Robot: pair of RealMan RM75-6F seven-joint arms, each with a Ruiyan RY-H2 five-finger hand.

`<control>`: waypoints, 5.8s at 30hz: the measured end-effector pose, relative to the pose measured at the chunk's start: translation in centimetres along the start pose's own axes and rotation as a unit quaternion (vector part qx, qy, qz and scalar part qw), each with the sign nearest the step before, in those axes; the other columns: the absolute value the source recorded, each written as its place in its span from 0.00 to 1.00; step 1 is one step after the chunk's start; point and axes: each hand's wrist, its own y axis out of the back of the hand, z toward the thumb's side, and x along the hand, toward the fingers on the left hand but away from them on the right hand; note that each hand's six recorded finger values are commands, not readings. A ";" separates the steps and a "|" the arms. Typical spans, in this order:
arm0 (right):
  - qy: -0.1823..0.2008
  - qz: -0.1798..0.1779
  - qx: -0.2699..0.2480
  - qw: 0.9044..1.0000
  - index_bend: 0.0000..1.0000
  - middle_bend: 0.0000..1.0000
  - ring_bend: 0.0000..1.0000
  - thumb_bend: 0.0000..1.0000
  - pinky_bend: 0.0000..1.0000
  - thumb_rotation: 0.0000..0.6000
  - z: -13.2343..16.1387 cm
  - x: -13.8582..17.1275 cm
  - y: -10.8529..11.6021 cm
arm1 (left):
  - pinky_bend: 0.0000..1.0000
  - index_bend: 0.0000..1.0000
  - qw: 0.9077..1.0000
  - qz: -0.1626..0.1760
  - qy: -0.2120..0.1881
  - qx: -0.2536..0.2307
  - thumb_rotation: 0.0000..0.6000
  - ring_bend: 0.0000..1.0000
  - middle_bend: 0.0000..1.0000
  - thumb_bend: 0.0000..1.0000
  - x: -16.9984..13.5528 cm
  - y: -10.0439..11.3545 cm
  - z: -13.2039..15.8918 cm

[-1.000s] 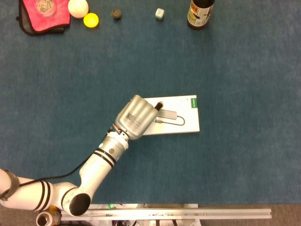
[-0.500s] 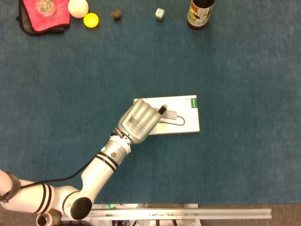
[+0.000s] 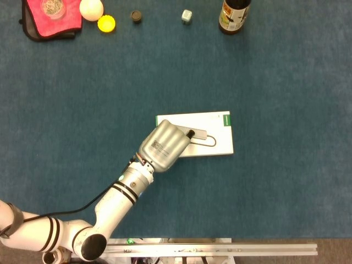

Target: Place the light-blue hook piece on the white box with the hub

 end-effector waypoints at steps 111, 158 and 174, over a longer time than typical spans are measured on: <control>0.449 0.327 0.192 0.809 0.18 1.00 1.00 1.00 1.00 0.58 38.3 -3.1 -13.3 | 0.87 0.38 0.905 0.118 0.338 -0.229 1.00 0.79 0.77 0.42 -17.0 -2.0 -24.7; 0.430 0.321 0.198 0.820 0.19 1.00 1.00 1.00 1.00 0.58 37.1 -3.3 -12.6 | 0.86 0.37 0.905 0.114 0.339 -0.230 1.00 0.79 0.76 0.42 -17.0 -2.1 -24.5; 0.418 0.330 0.210 0.820 0.19 1.00 1.00 1.00 1.00 0.58 36.1 -3.5 -13.4 | 0.86 0.37 0.905 0.108 0.340 -0.232 1.00 0.79 0.76 0.42 -16.8 -2.4 -24.4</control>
